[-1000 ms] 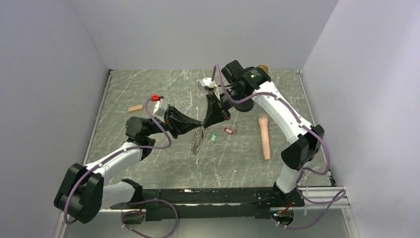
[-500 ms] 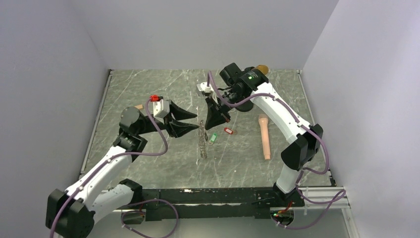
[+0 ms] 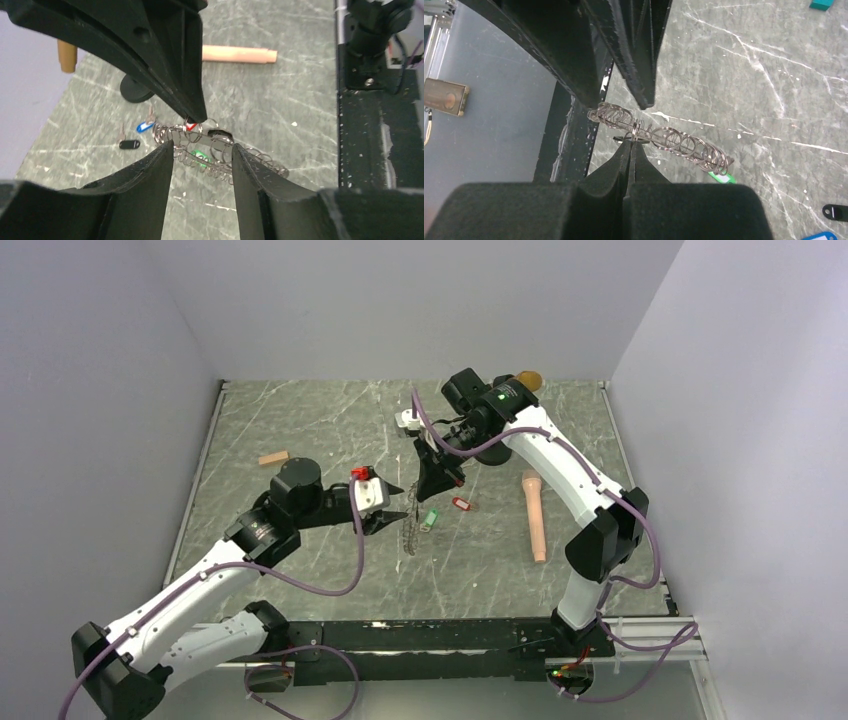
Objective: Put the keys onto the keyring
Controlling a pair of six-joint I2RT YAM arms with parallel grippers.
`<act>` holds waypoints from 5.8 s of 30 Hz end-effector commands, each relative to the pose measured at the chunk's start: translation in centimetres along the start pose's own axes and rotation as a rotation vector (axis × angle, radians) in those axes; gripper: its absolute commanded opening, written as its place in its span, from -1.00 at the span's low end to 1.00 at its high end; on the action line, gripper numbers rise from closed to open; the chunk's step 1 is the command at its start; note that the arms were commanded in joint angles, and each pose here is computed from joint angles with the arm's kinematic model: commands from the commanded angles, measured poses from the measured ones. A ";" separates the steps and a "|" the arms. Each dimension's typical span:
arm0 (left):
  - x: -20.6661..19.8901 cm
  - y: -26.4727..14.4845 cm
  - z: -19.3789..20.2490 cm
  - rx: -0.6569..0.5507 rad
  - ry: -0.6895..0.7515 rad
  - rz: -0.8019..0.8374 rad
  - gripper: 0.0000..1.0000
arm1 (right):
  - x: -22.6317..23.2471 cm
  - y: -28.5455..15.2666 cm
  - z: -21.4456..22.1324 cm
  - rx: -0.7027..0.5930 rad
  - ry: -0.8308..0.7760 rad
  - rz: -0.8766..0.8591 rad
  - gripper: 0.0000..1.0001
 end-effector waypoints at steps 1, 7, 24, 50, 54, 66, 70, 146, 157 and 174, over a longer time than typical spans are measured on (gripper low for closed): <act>2.6 -0.2 0.2 0.094 0.090 -0.135 0.03 | 0.5 -0.4 -0.9 -0.019 -0.026 0.005 -1.00; 3.0 0.4 -0.1 0.103 0.085 -0.127 -0.05 | 0.4 -0.3 -0.8 -0.015 -0.025 0.004 -1.00; 2.1 1.9 -0.9 0.081 0.063 -0.071 -0.30 | 0.3 -0.2 -0.8 -0.015 -0.021 0.000 -1.00; 1.8 1.8 -1.3 0.031 -0.013 -0.100 -1.00 | 1.8 -0.2 -1.3 -0.041 -0.055 -0.046 -0.87; 1.9 1.7 -2.5 -0.074 -0.104 -0.142 -1.00 | 2.4 -0.3 -1.8 -0.059 -0.064 -0.069 -0.82; 3.2 0.6 -3.8 -0.276 -0.280 -0.283 -1.00 | 2.9 -0.5 -1.9 -0.070 -0.077 -0.073 -0.80; 3.6 0.6 -3.6 -0.310 -0.328 -0.322 -1.00 | 2.9 -0.5 -1.9 -0.070 -0.073 -0.075 -0.75; 1.1 0.0 -2.7 0.174 0.295 0.038 -0.08 | 1.9 0.3 -1.3 -0.040 -0.056 -0.056 -1.00; 2.3 0.8 -2.4 0.288 0.361 -0.032 -0.24 | 2.0 0.3 -1.3 -0.040 -0.058 -0.057 -1.00; 2.1 1.4 -2.1 0.303 0.361 0.006 -0.48 | 1.9 0.3 -1.2 -0.040 -0.053 -0.060 -1.00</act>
Point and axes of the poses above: each gripper's point midway between its finger pads, its own y axis out along the fingers, its own x axis along the line the jaws close on, z = x × y, the point moved 1 cm from there along -y, back along the fingers, and after that the axes turned 14 degrees about y, right-handed, at the moved point
